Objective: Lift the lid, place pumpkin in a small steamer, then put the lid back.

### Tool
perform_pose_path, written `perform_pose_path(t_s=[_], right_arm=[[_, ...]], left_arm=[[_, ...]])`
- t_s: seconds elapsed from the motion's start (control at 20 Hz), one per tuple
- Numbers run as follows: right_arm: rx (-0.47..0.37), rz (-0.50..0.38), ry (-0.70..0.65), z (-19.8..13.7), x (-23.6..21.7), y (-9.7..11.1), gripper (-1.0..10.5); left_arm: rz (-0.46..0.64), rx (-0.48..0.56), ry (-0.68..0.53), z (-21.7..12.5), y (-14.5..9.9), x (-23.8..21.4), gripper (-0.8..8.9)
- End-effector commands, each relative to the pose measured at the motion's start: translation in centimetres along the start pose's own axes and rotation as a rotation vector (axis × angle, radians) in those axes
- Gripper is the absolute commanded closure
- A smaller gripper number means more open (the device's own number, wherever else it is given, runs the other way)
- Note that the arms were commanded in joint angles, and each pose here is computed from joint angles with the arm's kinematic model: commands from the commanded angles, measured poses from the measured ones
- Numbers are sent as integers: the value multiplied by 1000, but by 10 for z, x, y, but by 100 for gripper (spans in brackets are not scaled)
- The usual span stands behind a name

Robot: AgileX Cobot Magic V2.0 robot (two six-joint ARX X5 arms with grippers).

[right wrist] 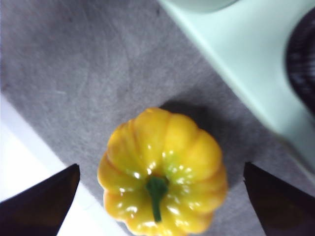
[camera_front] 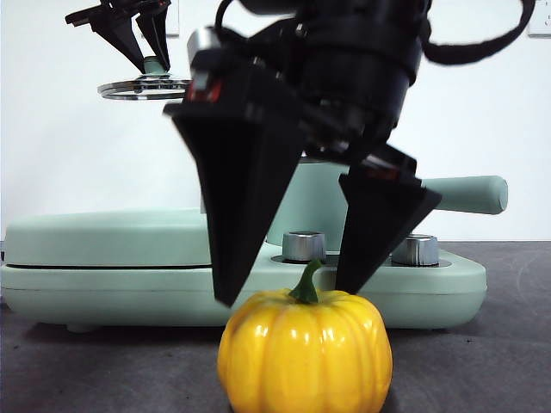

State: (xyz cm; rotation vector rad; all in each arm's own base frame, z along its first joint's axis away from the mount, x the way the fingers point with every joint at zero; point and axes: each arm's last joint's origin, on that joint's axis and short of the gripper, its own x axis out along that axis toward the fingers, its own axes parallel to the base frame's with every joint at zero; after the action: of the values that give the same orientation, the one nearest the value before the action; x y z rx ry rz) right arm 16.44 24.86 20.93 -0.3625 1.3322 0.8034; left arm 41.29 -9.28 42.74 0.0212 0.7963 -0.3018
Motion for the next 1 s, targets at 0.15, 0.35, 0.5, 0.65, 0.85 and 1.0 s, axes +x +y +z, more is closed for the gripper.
perform_pose_path(t_s=[0.15,0.35,0.5,0.65,0.85,1.0], right_arm=[[-11,-11,63,5,24,7,291],[-17,-14,119,4,39,8,419],[-17,-12,115,5,37,9,577],[-1,-23,131,16,20,6,577],[45,-34,99,44,-30,-5,577],[108,-35,-27,69,-77,-26,577]], left_arm=[[-8,-12,12,-2,-2,-7,799],[-8,-20,12,-2,-2,-7,799],[-8,-22,12,-2,-2,-7,799],[-8,-22,12,-2,-2,-7,799],[-8,-22,12,-2,-2,-7,799],[-8,-22,12,-2,-2,-7,799]])
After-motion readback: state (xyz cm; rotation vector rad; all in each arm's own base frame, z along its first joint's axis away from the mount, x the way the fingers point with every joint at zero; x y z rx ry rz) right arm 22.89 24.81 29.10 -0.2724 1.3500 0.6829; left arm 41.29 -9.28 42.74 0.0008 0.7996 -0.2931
